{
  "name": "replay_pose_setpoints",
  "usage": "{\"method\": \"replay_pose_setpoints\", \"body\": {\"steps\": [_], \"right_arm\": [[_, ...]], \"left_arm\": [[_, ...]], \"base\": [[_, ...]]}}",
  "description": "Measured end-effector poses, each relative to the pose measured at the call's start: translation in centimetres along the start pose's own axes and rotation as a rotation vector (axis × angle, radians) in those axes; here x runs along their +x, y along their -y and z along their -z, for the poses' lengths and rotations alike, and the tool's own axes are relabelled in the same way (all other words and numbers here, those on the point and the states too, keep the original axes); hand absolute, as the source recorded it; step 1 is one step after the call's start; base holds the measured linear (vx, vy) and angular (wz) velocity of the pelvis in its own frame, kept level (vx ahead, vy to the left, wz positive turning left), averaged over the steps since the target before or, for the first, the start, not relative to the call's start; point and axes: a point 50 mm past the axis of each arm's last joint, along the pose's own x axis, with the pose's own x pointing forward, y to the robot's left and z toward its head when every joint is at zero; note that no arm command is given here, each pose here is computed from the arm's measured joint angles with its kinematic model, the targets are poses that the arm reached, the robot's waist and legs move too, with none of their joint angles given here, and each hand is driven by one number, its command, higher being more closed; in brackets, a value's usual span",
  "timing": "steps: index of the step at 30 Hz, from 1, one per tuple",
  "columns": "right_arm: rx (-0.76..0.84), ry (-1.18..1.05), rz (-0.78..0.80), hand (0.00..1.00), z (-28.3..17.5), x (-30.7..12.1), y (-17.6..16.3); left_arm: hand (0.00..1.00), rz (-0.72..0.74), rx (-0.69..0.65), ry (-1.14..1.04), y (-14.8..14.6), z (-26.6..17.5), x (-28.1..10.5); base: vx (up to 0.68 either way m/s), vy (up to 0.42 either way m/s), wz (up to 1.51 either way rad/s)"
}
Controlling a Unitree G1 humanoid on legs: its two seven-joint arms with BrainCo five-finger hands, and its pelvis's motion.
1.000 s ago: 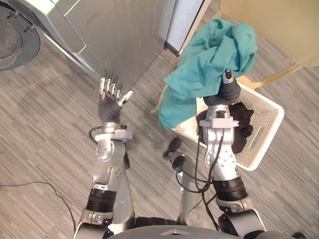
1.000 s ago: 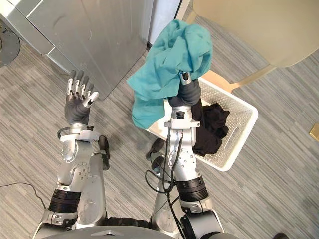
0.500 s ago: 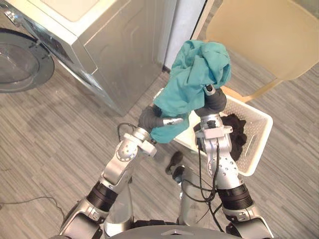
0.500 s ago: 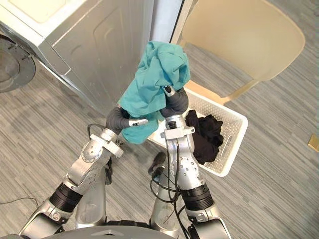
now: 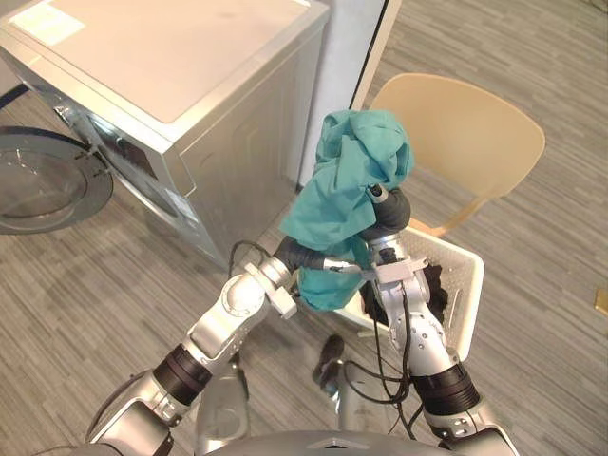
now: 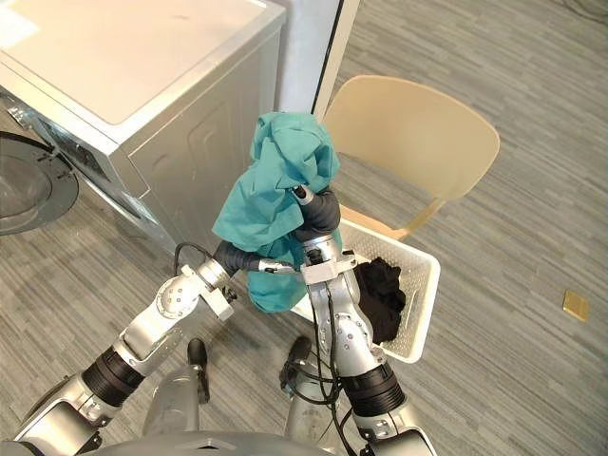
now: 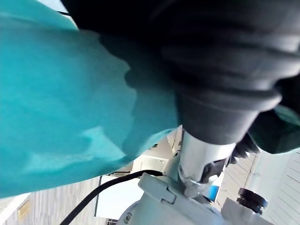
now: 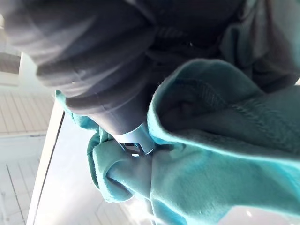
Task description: Pick up the laundry basket with both hands and put the clothes into the washing machine.
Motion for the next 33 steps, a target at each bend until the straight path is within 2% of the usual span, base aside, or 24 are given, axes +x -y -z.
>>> {"method": "replay_pose_setpoints", "body": {"steps": [8, 13, 14, 23, 33], "right_arm": [[0.077, -0.03, -0.005, 1.0, 1.8, -0.4, -0.6], [0.19, -0.016, 0.035, 1.0, 2.9, -1.5, -0.6], [0.209, -0.016, 0.05, 0.0, 3.2, -1.8, -0.5], [0.242, -0.058, 0.147, 0.0, 4.5, -4.5, 0.1], [0.042, -0.104, 0.306, 0.0, 3.4, -6.8, 2.5]], "left_arm": [[1.0, -0.118, -0.062, 0.032, 0.1, 0.1, 0.2], [1.0, -0.222, -0.126, 0.028, 0.2, 1.0, -0.1], [1.0, -0.258, -0.129, 0.023, 0.2, 1.2, -0.3], [1.0, -0.43, -0.1, 0.003, -1.9, 1.9, -1.3], [1.0, -0.642, -0.083, 0.038, -5.4, 1.5, -3.6]], "base": [[0.05, 0.026, -0.04], [0.0, 0.003, -0.02], [0.0, 0.02, -0.08], [0.0, 0.006, -0.03], [0.05, 0.006, -0.05]]}}
